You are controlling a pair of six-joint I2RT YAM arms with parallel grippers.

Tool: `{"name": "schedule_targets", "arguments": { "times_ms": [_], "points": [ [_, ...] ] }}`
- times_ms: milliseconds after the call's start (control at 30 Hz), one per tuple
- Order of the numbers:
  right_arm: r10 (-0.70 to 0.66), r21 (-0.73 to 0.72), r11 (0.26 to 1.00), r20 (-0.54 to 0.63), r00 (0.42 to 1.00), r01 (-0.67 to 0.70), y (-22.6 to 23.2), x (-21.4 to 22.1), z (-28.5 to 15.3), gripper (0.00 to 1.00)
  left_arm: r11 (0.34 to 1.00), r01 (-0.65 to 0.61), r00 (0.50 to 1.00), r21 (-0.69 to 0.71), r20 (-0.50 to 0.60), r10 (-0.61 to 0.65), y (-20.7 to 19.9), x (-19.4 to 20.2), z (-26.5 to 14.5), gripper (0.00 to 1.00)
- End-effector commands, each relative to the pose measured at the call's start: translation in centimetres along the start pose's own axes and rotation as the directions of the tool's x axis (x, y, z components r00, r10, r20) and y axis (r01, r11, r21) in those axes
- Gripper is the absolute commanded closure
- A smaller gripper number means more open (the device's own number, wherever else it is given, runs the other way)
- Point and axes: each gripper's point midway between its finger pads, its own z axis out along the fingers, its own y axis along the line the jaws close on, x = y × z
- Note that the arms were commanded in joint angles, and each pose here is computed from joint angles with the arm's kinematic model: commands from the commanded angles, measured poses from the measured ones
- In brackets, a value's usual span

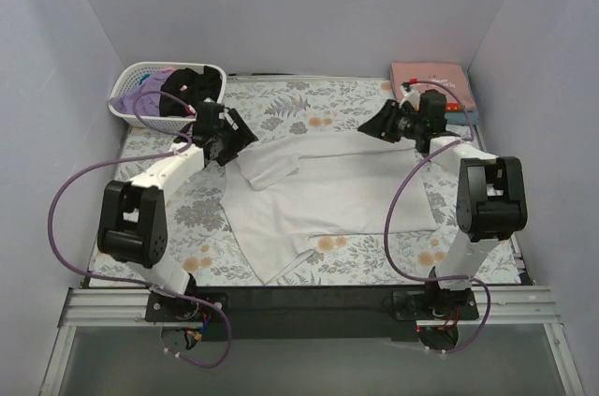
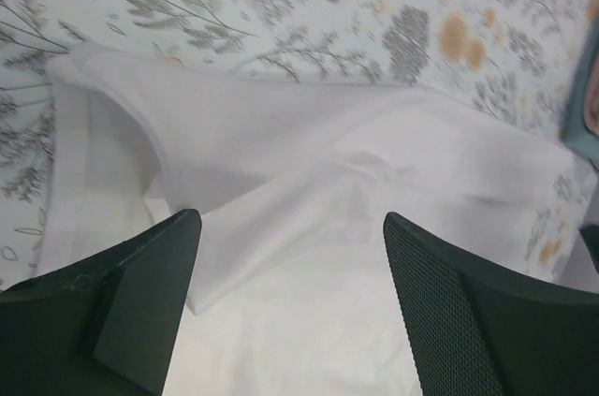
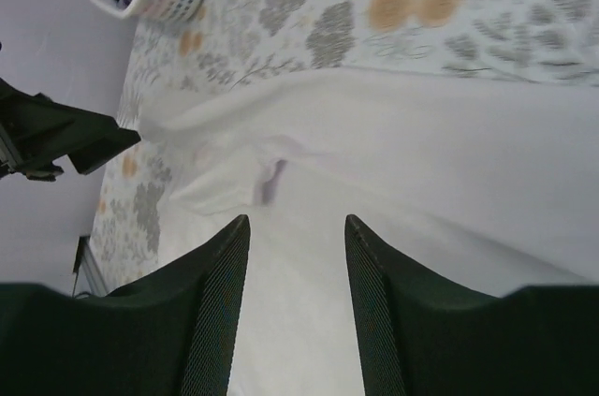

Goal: Fold and stack the t-shirts
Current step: Fold the tshirt

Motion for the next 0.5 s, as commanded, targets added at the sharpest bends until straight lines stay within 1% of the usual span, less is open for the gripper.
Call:
{"name": "schedule_targets", "arguments": {
  "times_ms": [0,67,100,133,167,200,233,300,333,400,433,467],
  "points": [
    [-0.067,-0.129,0.99,-0.077,0.995,0.057,5.5,4.2,2.7,0.48,0.991,-0.065,0.998,0.118,0.006,0.064,-0.8,3.0,-3.0,0.21],
    [-0.105,-0.171,0.982,-0.114,0.988,0.084,7.7,6.6,4.4,0.46,0.986,-0.083,0.996,0.142,0.03,0.08,-0.5,3.7,-3.5,0.17],
    [-0.108,-0.179,0.98,-0.125,0.986,0.085,8.1,7.4,5.0,0.45,0.989,-0.085,0.996,0.12,0.031,0.082,0.7,4.5,-3.4,0.17],
    [-0.12,-0.203,0.975,-0.146,0.982,0.089,8.9,8.9,6.0,0.44,0.989,-0.085,0.995,0.123,0.053,0.079,0.7,4.2,-3.9,0.17],
    [-0.109,-0.217,0.973,-0.157,0.981,0.074,9.5,9.3,6.5,0.44,0.99,-0.084,0.995,0.112,0.063,0.078,1.1,4.1,-3.9,0.17],
    [-0.105,-0.221,0.973,-0.18,0.978,0.063,9.3,10.3,7.1,0.44,0.994,-0.084,0.991,0.073,0.106,0.076,1.8,3.4,-3.9,0.17],
    [-0.118,-0.242,0.968,-0.195,0.974,0.069,10.1,11.2,7.6,0.44,0.995,-0.087,0.989,0.054,0.127,0.079,2.1,3.0,-3.8,0.17],
    [-0.123,-0.25,0.966,-0.208,0.97,0.068,10.4,11.8,8.1,0.44,0.996,-0.092,0.978,-0.001,0.19,0.09,2.7,1.5,-3.5,0.17],
    [-0.125,-0.253,0.965,-0.218,0.968,0.068,10.6,12.4,8.3,0.45,0.995,-0.104,0.97,0.009,0.22,0.1,1.9,0.3,-3.5,0.17],
    [-0.121,-0.243,0.968,-0.221,0.968,0.065,10.2,12.8,8.3,0.45,0.995,-0.102,0.97,-0.012,0.219,0.102,2.1,-0.6,-2.2,0.17],
    [-0.123,-0.24,0.968,-0.221,0.967,0.068,10.1,12.8,8.3,0.44,0.996,-0.094,0.967,0.002,0.237,0.091,1.2,-1.9,-2.0,0.17],
    [-0.129,-0.238,0.968,-0.22,0.967,0.075,10.0,12.9,8.2,0.45,0.996,-0.092,0.972,-0.013,0.218,0.092,1.4,-1.9,-0.8,0.16]
  ]
}}
